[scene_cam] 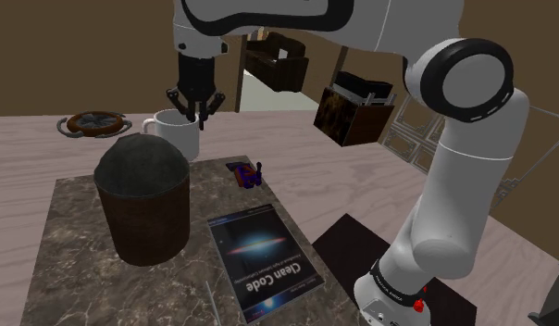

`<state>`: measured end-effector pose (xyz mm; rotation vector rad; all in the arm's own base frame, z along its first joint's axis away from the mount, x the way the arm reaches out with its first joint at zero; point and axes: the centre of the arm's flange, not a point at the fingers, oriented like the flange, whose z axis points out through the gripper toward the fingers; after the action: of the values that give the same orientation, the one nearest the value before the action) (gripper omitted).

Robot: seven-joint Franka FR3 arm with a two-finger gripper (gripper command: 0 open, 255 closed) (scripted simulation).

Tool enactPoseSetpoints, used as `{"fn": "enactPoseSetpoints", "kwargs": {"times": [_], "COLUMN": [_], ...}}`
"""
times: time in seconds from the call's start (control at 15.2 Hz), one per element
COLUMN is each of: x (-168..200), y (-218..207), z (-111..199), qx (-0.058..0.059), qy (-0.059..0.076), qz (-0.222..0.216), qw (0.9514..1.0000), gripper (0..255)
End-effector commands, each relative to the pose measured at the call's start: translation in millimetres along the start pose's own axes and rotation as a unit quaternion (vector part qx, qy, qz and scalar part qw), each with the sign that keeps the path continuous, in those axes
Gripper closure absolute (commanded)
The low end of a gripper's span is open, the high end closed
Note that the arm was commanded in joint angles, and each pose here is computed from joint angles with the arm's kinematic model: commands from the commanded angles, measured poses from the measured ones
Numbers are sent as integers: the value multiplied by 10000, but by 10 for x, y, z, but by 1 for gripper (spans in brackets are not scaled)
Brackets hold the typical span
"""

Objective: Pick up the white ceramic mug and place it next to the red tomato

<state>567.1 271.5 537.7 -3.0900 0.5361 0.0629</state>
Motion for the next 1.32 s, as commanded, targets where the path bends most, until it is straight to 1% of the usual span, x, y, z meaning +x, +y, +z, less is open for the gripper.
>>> {"fn": "enactPoseSetpoints", "kwargs": {"times": [0.0, 1.25], "x": [-213, -2129], "y": [-142, -1759], "z": [18, 87], "qx": [1, 1], "qy": [-1, -1], "qz": [6, 6], "qw": [10000, 10000], "gripper": [255, 255]}}
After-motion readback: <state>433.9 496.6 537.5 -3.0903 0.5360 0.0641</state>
